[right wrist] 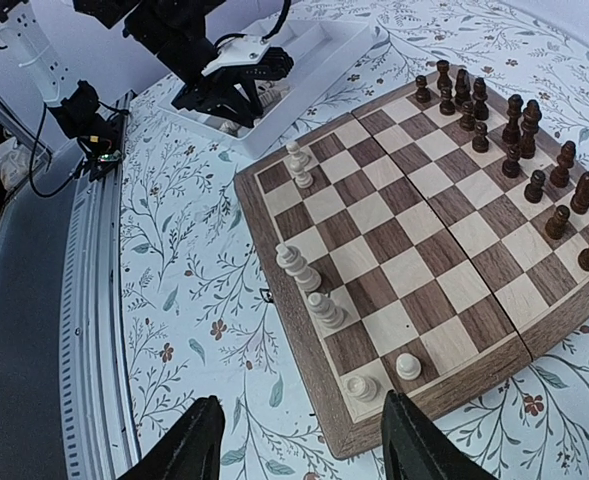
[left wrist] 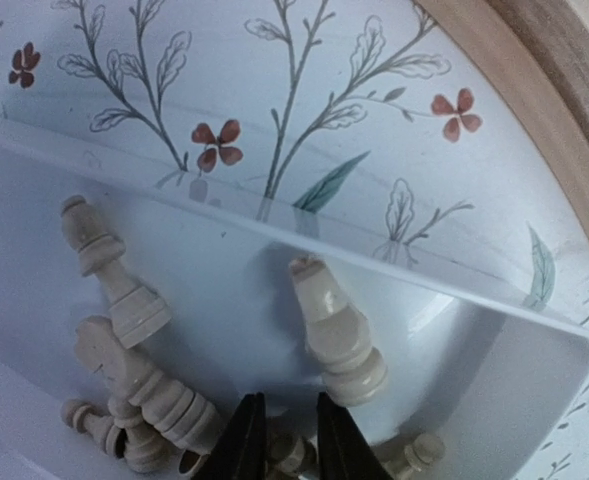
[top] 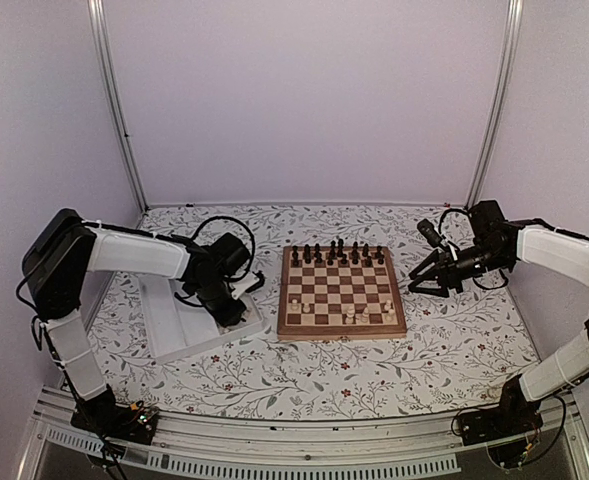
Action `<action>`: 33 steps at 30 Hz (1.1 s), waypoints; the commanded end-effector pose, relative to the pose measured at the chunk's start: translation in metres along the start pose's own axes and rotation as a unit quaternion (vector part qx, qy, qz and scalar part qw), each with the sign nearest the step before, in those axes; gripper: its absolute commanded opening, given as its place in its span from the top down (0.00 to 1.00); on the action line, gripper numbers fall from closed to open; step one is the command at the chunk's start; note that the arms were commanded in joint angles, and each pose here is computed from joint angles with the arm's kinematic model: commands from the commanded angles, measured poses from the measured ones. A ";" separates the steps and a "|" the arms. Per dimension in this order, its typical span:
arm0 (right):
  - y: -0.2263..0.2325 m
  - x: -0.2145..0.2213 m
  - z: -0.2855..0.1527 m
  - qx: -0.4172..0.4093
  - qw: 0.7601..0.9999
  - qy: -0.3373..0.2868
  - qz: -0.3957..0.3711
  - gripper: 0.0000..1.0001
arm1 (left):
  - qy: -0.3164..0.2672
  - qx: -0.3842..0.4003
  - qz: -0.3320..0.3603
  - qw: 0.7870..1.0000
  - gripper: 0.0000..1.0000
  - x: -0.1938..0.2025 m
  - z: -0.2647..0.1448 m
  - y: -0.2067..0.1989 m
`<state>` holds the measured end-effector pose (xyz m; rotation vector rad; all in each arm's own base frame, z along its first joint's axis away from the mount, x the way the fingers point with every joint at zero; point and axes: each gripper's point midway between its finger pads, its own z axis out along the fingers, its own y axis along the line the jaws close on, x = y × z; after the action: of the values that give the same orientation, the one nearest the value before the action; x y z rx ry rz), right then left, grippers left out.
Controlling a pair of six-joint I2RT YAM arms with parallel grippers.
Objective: Set up the chess pieces on the board
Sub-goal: Pick up the chess piece from the storage box.
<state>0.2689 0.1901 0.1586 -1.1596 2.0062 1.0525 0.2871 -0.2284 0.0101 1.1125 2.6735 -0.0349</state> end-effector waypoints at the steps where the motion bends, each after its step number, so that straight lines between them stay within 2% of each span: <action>1: 0.006 -0.013 0.001 -0.014 1.000 -0.006 -0.017 0.44 | 0.035 0.054 -0.009 0.998 0.72 0.024 0.003 -0.016; 5: 0.005 -0.012 0.005 -0.018 1.000 0.000 -0.014 0.44 | 0.011 0.098 -0.008 0.995 0.68 0.011 -0.004 -0.031; 11: 0.005 -0.010 0.005 -0.016 1.000 0.002 -0.015 0.44 | 0.019 0.072 -0.042 0.996 0.69 0.002 0.005 -0.015; 17: 0.007 -0.009 0.004 -0.011 1.000 0.003 -0.017 0.44 | 0.083 0.046 -0.052 0.994 0.78 0.022 0.022 -0.007; 22: 0.007 -0.010 0.005 -0.016 1.000 0.002 -0.016 0.44 | 0.085 0.074 -0.047 0.993 0.89 0.025 0.024 -0.016; 28: 0.010 -0.023 0.012 -0.029 0.999 0.010 -0.029 0.45 | 0.020 0.075 -0.031 0.997 0.96 0.000 -0.003 -0.015; 33: 0.006 -0.063 0.016 -0.024 0.999 0.004 -0.041 0.49 | -0.088 0.063 -0.033 0.994 0.99 -0.032 -0.053 -0.008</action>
<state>0.2766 0.2178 0.1761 -1.2547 1.9666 1.0779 0.2797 -0.2409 0.0197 1.0587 2.7409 -0.2246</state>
